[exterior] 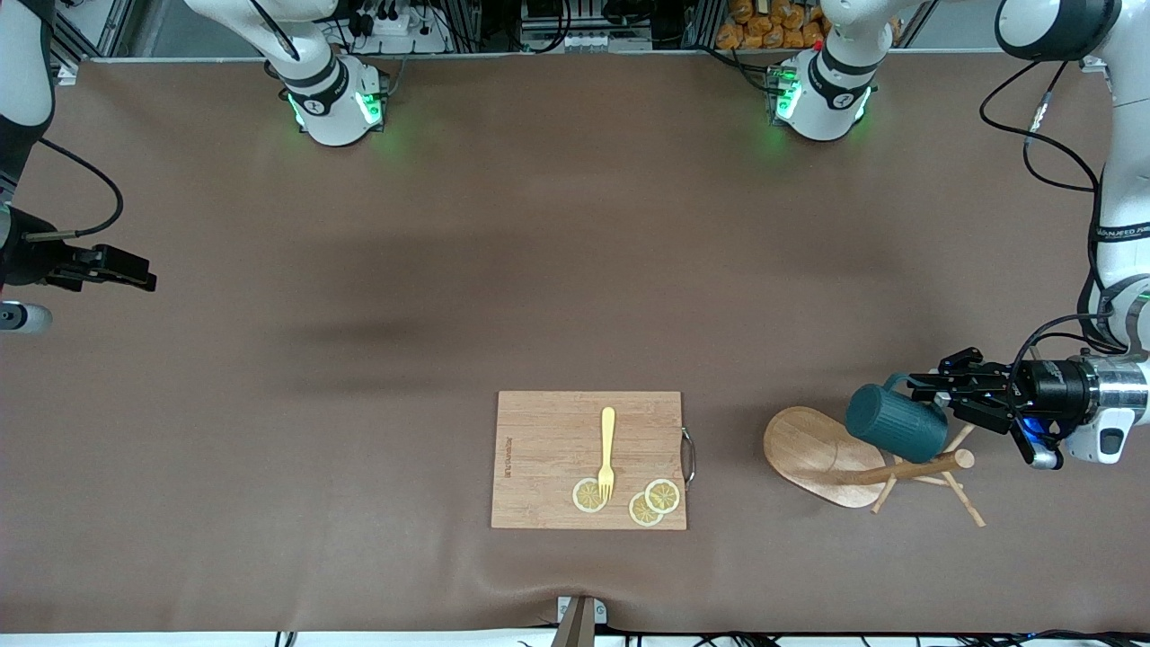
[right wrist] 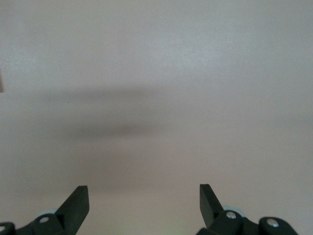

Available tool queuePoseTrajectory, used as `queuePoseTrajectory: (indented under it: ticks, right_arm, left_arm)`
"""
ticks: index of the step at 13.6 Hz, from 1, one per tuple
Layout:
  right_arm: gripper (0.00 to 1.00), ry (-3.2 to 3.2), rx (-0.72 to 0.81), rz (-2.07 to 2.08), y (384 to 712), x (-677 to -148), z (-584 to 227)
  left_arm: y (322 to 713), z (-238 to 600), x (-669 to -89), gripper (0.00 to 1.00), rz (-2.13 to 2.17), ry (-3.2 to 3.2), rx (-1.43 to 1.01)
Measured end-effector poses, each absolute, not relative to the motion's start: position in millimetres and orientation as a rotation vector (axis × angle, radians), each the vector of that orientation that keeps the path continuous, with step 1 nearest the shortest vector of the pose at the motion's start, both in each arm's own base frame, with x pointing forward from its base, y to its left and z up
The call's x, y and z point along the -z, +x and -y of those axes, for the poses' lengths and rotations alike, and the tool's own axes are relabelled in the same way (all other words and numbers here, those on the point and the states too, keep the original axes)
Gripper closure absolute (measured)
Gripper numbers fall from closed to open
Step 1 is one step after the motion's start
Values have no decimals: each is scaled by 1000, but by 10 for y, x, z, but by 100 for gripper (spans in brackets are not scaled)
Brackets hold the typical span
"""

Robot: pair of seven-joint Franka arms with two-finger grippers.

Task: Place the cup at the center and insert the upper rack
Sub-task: 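Tilt the mug and hang its handle on a stand peg, then open the left gripper and release the mug on the peg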

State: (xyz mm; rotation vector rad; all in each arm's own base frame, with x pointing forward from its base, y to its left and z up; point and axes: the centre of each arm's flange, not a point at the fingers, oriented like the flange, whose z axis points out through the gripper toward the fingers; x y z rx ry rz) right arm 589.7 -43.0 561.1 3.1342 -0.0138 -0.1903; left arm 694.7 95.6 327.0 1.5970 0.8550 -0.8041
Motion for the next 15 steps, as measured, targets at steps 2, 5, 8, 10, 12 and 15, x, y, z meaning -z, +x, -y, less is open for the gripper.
queuePoseTrajectory:
  ticks: [2, 5, 8, 10, 12, 15]
  right_arm:
    - [0, 3134, 193, 14, 5900, -5601, 430]
    - [0, 3134, 193, 14, 5901, -5599, 430]
    - [0, 3134, 194, 14, 5903, -5595, 430]
    - [0, 3134, 191, 14, 5905, -5598, 430]
    - [0, 3134, 187, 15, 5907, -5602, 435]
    - [0, 3134, 187, 18, 5907, -5601, 444]
  left_arm:
    - [6940, -996, -3222, 79, -859, 1590, 805]
    - [6937, -1005, -3215, 73, -857, 1587, 806]
    - [6938, -1004, -3221, 58, -855, 1582, 806]
    - [6941, -1005, -3229, 37, -853, 1581, 805]
    - [6949, -1010, -3255, 16, -850, 1583, 800]
    - [6964, -1000, -3415, 0, -833, 1606, 779]
